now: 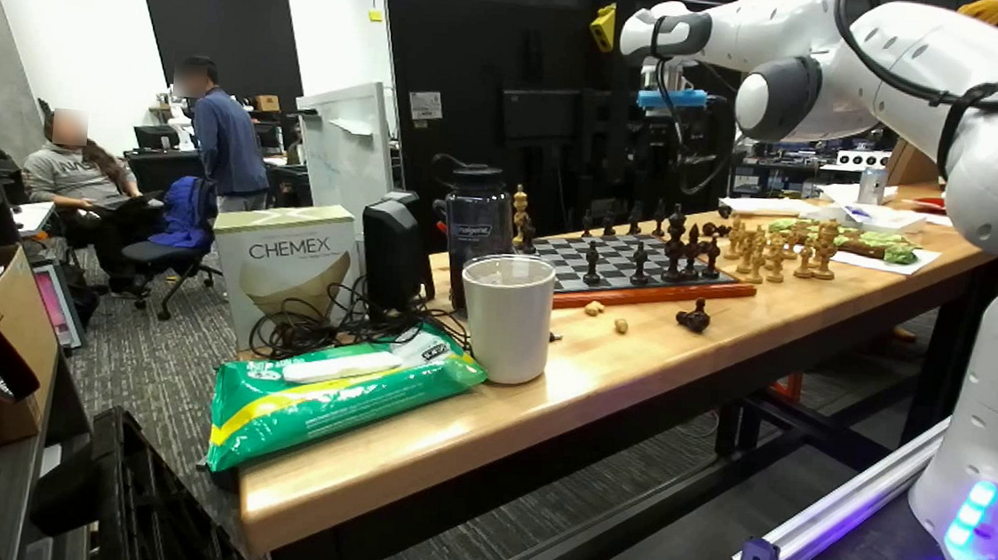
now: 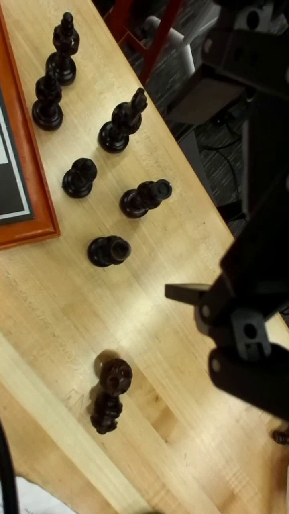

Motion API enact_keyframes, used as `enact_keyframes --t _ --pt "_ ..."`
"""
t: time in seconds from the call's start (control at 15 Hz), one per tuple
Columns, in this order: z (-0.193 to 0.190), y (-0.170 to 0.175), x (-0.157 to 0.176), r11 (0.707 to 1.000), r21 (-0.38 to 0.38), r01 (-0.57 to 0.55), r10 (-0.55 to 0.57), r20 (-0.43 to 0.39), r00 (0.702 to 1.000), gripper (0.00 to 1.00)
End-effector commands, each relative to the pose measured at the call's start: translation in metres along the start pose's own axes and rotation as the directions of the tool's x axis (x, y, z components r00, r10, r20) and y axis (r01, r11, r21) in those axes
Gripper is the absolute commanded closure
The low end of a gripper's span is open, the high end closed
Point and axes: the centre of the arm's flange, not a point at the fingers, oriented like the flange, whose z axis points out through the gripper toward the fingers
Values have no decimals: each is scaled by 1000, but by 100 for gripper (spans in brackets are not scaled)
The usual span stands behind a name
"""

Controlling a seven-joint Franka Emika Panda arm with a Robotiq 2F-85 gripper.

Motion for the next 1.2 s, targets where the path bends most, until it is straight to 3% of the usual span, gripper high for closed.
enact_keyframes --t 0.0,1.13 --pt "3 2 -22 1000 7 8 -8 -7 1000 0" --pt "1 1 -30 1000 20 12 -11 -25 1000 0"
